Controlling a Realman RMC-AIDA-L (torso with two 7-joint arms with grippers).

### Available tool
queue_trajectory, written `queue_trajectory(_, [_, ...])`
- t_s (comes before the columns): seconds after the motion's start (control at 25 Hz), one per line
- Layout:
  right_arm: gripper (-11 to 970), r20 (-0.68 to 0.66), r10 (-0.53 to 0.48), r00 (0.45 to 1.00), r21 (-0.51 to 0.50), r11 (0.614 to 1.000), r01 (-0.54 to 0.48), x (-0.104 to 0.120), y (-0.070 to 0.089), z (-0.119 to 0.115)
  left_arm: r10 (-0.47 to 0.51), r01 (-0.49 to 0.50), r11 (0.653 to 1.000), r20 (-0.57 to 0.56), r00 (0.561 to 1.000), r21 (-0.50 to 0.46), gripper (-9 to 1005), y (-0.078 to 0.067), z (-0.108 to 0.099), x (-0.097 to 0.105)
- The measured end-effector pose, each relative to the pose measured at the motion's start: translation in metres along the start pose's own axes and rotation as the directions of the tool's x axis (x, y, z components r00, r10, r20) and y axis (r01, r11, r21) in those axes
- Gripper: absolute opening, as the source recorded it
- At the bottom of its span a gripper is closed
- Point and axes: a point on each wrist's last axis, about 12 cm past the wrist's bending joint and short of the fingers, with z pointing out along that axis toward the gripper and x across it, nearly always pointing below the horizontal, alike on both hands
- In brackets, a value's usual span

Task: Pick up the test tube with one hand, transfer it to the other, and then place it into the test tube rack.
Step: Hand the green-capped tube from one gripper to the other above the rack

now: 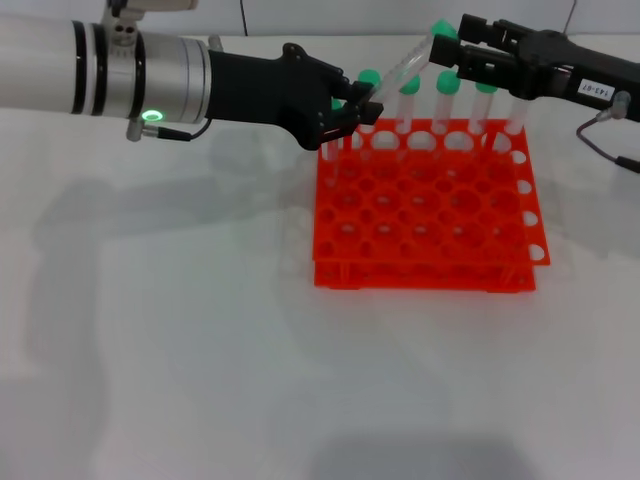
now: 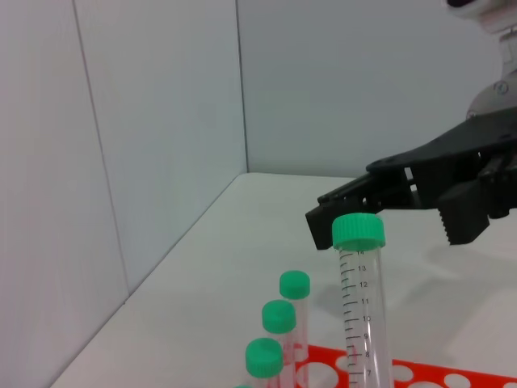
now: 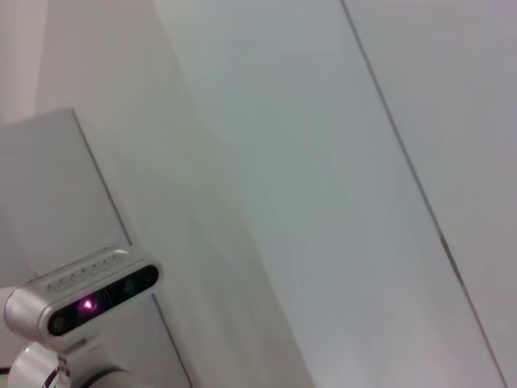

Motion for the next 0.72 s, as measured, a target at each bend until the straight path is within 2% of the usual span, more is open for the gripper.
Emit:
queue_trajectory(0.4, [738,0.086,0.029,0.996,0.001,1.0,-0.029,0.017,0.005,0.005,0.007,-0.007,1.0,0.008,1.0,0.004,293,-0.002,0.004,-0.001])
queue_trajectory(0.72, [735,0.1,0.024,0.995,-0.009,1.0,-0.023,0.019,0.007,0.009,0.01,-0.01,1.0,0.004,1.0,0.005,300,-0.002,0.004,-0.001])
